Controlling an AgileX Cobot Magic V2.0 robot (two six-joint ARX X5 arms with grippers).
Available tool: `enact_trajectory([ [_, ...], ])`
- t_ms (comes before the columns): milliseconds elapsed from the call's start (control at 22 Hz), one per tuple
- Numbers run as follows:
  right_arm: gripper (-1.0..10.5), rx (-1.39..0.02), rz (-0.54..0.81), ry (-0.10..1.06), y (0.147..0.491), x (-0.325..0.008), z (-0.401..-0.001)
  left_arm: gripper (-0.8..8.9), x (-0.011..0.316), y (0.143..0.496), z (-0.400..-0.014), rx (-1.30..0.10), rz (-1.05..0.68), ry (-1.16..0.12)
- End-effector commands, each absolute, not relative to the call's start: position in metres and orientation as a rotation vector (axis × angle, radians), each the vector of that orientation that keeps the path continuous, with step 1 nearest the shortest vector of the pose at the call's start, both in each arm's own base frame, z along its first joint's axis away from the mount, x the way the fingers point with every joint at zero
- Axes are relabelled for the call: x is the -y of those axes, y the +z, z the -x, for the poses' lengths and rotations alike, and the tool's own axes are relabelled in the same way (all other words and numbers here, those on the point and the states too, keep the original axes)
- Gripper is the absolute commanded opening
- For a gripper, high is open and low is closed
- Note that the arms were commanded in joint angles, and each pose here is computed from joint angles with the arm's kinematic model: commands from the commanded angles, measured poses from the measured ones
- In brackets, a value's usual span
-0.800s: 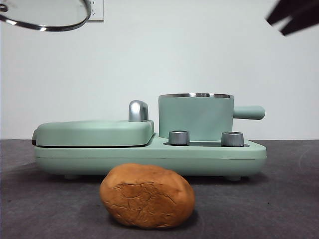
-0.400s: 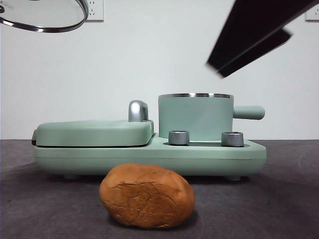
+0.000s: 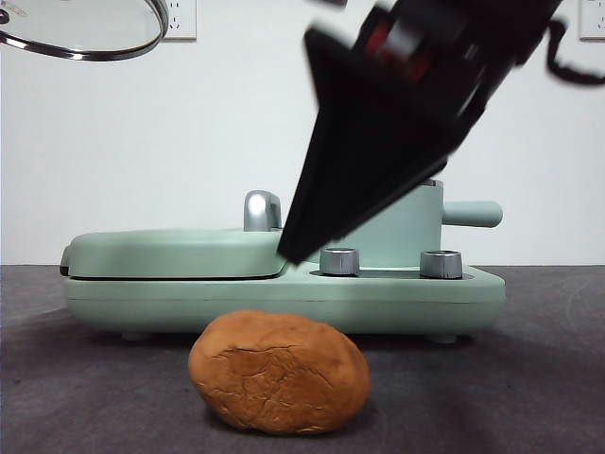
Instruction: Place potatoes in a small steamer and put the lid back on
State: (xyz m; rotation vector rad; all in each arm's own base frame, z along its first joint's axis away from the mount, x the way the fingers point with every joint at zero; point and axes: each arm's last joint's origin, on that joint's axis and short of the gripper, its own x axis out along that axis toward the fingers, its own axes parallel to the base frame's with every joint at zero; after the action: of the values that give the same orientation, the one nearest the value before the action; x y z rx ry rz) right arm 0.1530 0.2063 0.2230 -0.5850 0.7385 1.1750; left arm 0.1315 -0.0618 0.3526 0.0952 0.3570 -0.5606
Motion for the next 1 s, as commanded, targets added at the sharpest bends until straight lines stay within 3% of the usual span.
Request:
enact_trajectory([
  [45, 5.0, -0.780, 0.585, 1.178, 0.212, -0.216, -0.156, 0.10, 0.062, 0.360, -0.131, -0.312, -0.086, -0.561],
  [500, 4.8, -0.892, 0.621, 1.167, 0.178, -0.228, -0.166, 0.10, 0.062, 0.360, -0.131, -0.312, -0.099, -0.563],
  [682, 2.4, -0.935, 0.625, 1.147, 0.168, -0.231, -0.168, 0.10, 0.062, 0.360, -0.131, -0.310, -0.109, -0.565],
  [818, 2.1, -0.943, 0.595, 1.113, 0.172, -0.229, -0.167, 0.10, 0.062, 0.360, -0.131, -0.310, -0.109, -0.565],
  [1000, 2.1, -0.930, 0.548, 1.042, 0.210, -0.216, -0.160, 0.10, 0.062, 0.360, -0.131, -0.309, -0.112, -0.566],
])
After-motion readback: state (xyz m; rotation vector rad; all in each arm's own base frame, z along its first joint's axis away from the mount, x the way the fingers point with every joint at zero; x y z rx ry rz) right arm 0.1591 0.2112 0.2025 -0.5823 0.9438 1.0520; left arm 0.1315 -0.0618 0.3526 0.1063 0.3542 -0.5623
